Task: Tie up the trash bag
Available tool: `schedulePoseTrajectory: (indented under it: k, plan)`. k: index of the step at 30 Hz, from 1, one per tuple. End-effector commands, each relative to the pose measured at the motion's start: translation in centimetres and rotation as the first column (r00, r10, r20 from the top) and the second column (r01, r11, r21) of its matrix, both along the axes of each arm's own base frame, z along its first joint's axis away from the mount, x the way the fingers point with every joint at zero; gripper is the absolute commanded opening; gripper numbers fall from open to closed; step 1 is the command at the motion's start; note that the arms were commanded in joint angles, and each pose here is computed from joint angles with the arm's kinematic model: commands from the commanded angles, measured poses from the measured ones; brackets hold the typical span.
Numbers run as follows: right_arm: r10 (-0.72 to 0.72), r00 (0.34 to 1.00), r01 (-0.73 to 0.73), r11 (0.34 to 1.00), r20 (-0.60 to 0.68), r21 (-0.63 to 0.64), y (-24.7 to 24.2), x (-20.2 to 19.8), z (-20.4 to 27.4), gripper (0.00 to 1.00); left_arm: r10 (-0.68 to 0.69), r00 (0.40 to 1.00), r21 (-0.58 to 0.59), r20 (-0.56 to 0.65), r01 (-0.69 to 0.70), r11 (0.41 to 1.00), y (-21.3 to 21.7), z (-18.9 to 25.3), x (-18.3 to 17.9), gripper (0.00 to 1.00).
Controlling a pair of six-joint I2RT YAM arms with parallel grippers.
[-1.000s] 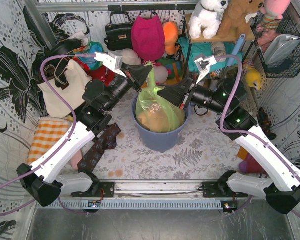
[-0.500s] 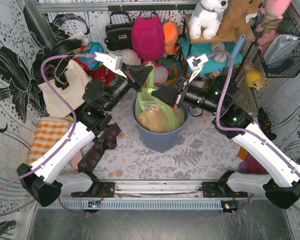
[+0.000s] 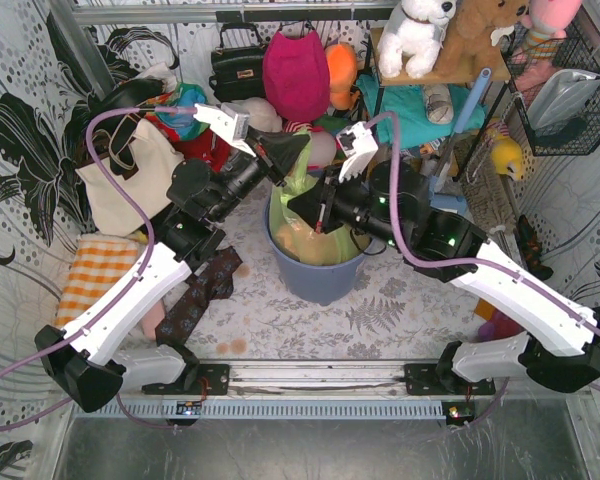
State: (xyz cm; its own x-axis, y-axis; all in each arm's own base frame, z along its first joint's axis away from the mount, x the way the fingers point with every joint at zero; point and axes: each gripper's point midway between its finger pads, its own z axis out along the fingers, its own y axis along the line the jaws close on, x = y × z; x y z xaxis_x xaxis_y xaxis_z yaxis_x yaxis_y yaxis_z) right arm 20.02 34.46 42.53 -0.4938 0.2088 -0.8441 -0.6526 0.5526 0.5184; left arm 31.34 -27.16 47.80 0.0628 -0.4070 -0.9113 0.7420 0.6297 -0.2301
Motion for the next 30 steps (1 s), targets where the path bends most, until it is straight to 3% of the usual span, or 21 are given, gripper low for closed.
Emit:
schedulePoseTrajectory:
  k: [1, 14, 22, 30]
  plan:
    - [-0.192, 0.981, 0.193, 0.976, 0.017, -0.102, -1.5, 1.9, -0.9, 0.0, -0.037, 0.997, -0.041, 0.071, 0.04, 0.998, 0.2, 3.0, -1.2, 0.0]
    - [-0.391, 0.92, 0.389, 0.901, 0.03, -0.193, -2.0, 4.2, -4.0, 0.0, -0.134, 0.986, -0.011, 0.095, 0.136, 0.991, -0.6, 3.0, -3.2, 0.0]
    - [-0.404, 0.915, 0.404, 0.914, -0.009, -0.032, -1.4, 4.3, -4.4, 0.0, -0.151, 0.985, -0.014, 0.084, 0.153, 0.988, -0.7, 2.3, -3.4, 0.0]
    - [-0.492, 0.86, 0.495, 0.869, -0.135, -0.019, -0.9, 5.2, -6.3, 0.0, -0.167, 0.983, -0.012, 0.079, 0.169, 0.986, -0.8, 2.0, -3.7, 0.0]
